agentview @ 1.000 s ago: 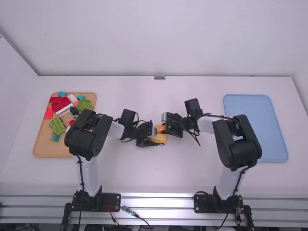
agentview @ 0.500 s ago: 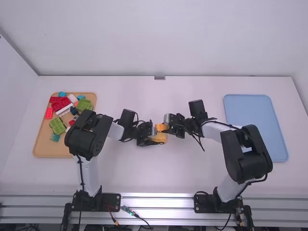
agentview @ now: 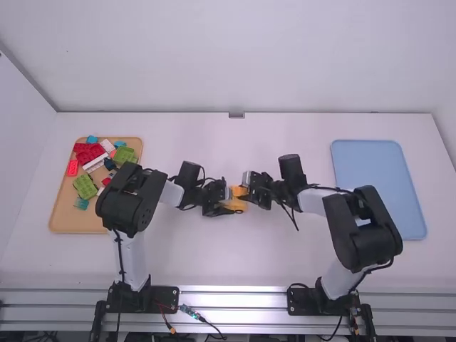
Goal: Assemble lego blocks to make yellow taxi
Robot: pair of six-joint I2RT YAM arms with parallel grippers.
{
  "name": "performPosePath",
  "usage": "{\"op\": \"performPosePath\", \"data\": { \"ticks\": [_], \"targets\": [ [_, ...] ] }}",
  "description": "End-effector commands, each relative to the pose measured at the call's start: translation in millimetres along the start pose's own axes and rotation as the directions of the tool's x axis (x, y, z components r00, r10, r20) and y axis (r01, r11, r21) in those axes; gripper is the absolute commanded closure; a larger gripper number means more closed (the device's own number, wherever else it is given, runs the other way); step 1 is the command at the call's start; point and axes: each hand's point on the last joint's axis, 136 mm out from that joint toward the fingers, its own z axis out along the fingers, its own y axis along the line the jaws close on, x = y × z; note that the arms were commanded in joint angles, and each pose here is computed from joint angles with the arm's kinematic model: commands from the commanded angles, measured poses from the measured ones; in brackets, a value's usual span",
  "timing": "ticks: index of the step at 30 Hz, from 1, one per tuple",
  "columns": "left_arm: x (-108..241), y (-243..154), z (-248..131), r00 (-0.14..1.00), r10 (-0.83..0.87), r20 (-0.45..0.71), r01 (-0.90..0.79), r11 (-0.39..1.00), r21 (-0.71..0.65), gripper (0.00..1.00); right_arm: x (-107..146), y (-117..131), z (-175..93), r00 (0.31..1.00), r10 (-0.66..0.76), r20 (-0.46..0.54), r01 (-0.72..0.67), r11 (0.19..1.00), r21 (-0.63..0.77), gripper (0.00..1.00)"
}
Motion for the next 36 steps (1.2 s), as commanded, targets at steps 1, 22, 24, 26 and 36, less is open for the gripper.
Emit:
{"op": "performPosePath", "data": {
  "ticks": [1,22,24,26,36],
  "targets": [
    [31.4,-5.2,5.1,0.993,-0.026,-0.111,0.024,1.0,-0.019,0.98,13.3,5.6,11.2,0.998,0.06,-0.025,-0.06,0.998,-0.021,1.0],
    [31.0,-4.4,5.1,0.993,-0.032,-0.115,0.031,0.999,-0.015,0.98,20.3,12.5,28.5,0.996,0.073,-0.047,-0.077,0.994,-0.073,1.0],
    [31.0,-4.6,5.1,0.993,-0.032,-0.115,0.031,0.999,-0.015,0.98,21.1,13.0,29.1,0.996,0.072,-0.052,-0.075,0.995,-0.07,1.0],
    [31.3,-4.9,5.1,0.993,-0.033,-0.115,0.031,0.999,-0.014,0.98,21.8,13.7,28.9,0.997,0.057,-0.053,-0.061,0.996,-0.072,1.0],
    [31.6,-5.6,5.0,0.993,-0.036,-0.116,0.035,0.999,-0.012,0.98,24.8,13.6,28.7,0.997,0.042,-0.063,-0.046,0.997,-0.067,1.0]
  ]
}}
